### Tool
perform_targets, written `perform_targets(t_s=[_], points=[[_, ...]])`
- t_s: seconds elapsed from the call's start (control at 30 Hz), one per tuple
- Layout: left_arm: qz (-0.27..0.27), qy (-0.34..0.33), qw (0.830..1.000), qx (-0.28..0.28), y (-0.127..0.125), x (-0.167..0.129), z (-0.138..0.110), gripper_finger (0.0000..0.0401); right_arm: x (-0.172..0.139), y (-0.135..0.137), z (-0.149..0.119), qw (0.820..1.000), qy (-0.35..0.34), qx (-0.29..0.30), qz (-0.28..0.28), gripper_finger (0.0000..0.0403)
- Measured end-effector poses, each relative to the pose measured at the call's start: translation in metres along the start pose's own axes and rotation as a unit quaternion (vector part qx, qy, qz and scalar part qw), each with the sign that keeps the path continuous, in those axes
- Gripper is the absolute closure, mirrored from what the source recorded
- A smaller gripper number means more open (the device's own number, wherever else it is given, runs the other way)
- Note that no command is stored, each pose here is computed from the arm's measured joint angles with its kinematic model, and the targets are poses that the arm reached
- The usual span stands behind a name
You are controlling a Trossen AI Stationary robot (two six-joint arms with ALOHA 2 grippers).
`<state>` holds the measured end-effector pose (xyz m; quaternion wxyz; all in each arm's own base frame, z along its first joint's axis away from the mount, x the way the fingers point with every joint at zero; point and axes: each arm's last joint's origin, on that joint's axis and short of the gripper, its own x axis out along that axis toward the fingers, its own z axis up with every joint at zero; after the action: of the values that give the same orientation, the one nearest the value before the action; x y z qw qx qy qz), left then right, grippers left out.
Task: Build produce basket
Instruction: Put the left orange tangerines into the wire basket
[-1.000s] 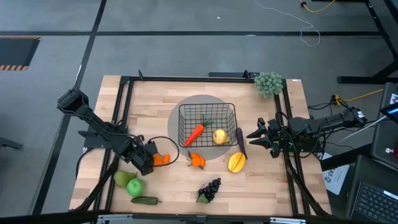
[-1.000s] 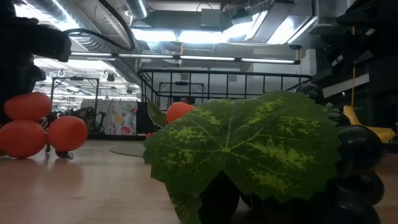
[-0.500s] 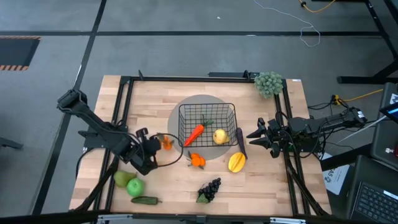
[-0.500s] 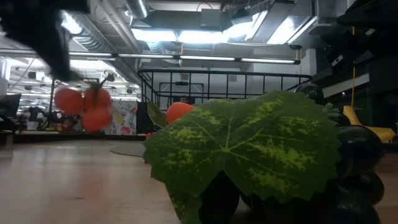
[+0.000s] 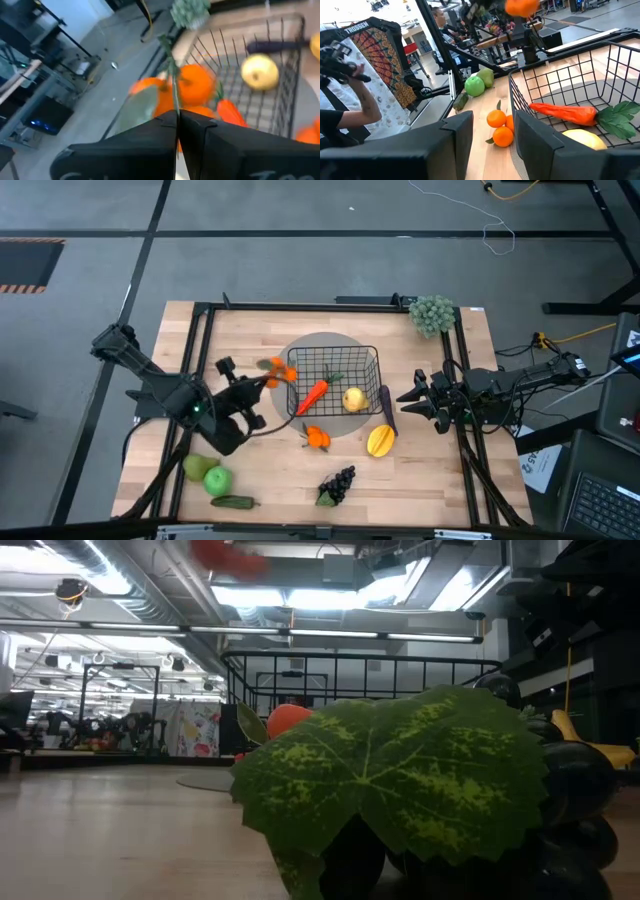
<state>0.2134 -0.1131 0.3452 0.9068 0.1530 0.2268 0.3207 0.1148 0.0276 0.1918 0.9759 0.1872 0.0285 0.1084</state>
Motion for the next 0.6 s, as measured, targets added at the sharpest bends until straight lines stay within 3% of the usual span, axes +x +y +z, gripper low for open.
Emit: perform_targets(t_s=[0.27,0.6], points=[[0.029,-0.007,0.999,-0.029,0.010,0.029,0.024,0.0401,0.000,0.000,0.000,1.000,0.000,0.000,0.000,0.0263],[0.067,0.048,0.996,0.014,-0.023,0.077,0.010,0.0401,0.000,0.000,0.000,1.000,0.000,-0.011,0.000,0.0263]])
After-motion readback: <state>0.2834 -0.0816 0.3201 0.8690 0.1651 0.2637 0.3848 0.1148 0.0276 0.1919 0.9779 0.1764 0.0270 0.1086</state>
